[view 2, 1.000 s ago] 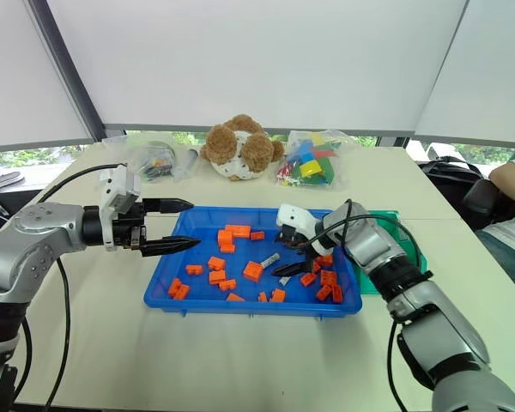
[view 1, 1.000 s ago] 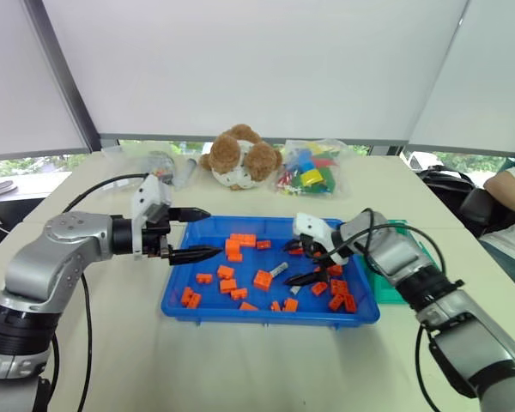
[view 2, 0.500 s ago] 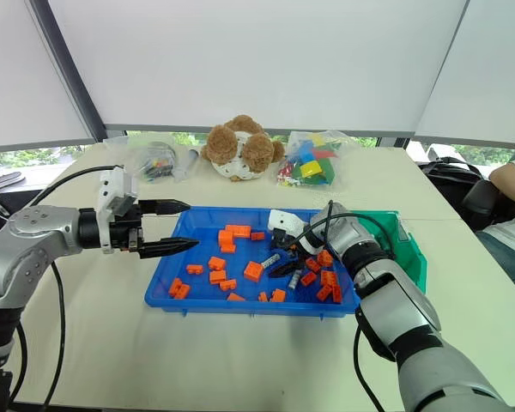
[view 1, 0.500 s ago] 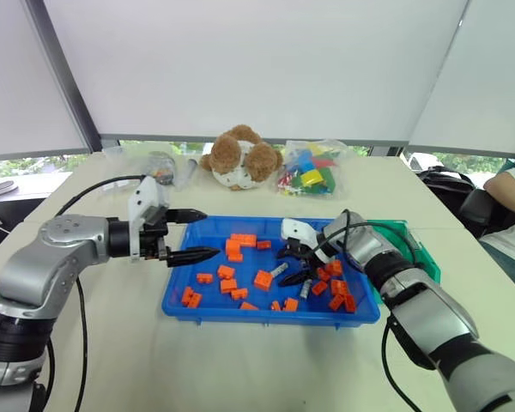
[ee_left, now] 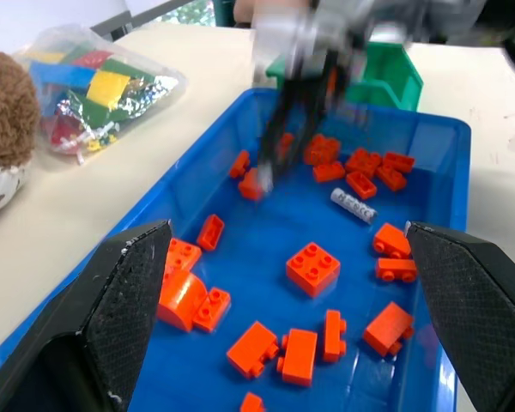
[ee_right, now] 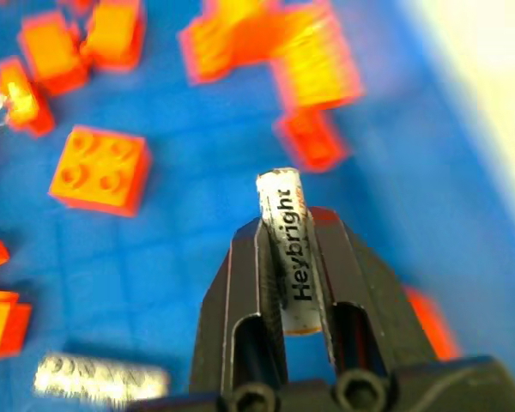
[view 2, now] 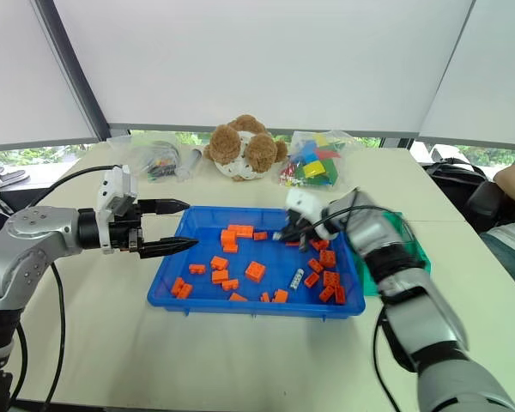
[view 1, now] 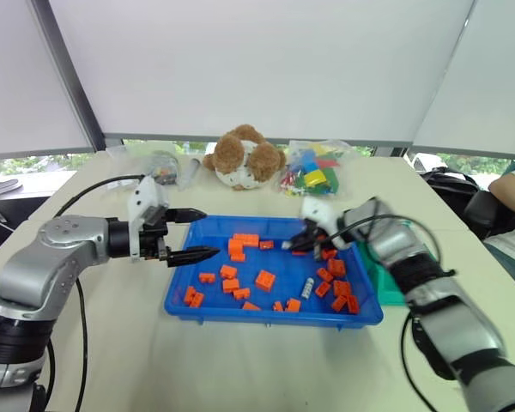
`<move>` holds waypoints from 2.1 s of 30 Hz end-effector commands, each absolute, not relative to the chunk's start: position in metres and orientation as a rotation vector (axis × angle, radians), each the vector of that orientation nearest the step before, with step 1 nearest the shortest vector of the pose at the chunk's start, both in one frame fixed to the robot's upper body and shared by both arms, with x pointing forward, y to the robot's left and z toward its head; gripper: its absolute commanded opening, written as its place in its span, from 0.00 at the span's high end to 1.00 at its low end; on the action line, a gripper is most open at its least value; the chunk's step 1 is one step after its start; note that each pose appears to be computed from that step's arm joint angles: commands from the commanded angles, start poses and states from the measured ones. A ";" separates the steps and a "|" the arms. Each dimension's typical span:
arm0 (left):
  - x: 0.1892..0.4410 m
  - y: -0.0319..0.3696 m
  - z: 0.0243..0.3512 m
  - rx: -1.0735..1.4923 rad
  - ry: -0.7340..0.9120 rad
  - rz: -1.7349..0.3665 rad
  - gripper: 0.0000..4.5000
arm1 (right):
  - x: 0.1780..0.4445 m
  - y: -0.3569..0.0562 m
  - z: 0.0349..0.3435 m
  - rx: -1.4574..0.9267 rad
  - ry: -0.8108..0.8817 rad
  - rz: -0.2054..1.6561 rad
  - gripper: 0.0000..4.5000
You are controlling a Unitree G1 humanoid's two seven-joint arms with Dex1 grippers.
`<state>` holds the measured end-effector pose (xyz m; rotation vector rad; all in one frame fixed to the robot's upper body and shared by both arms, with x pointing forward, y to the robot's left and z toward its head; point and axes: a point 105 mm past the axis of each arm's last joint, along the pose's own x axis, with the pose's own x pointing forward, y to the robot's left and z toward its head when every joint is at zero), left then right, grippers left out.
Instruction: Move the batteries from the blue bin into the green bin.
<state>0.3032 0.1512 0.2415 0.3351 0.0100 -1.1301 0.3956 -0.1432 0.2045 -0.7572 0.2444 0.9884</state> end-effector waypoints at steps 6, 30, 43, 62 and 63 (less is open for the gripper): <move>0.300 0.148 0.249 0.348 -0.028 -1.158 0.00 | 0.372 -0.263 0.241 -0.538 0.275 0.365 0.97; 0.309 0.139 0.252 0.347 -0.040 -1.193 0.00 | 0.327 -0.173 0.215 -0.785 0.284 1.046 0.00; 0.304 0.141 0.254 0.355 -0.048 -1.176 0.00 | 0.344 -0.135 0.146 -1.114 0.399 1.423 0.00; 0.301 0.142 0.254 0.358 -0.048 -1.156 0.00 | 0.371 -0.126 0.124 -1.075 0.468 1.456 0.88; 0.301 0.142 0.254 0.358 -0.048 -1.156 0.00 | 0.370 -0.125 0.124 -1.072 0.466 1.463 0.99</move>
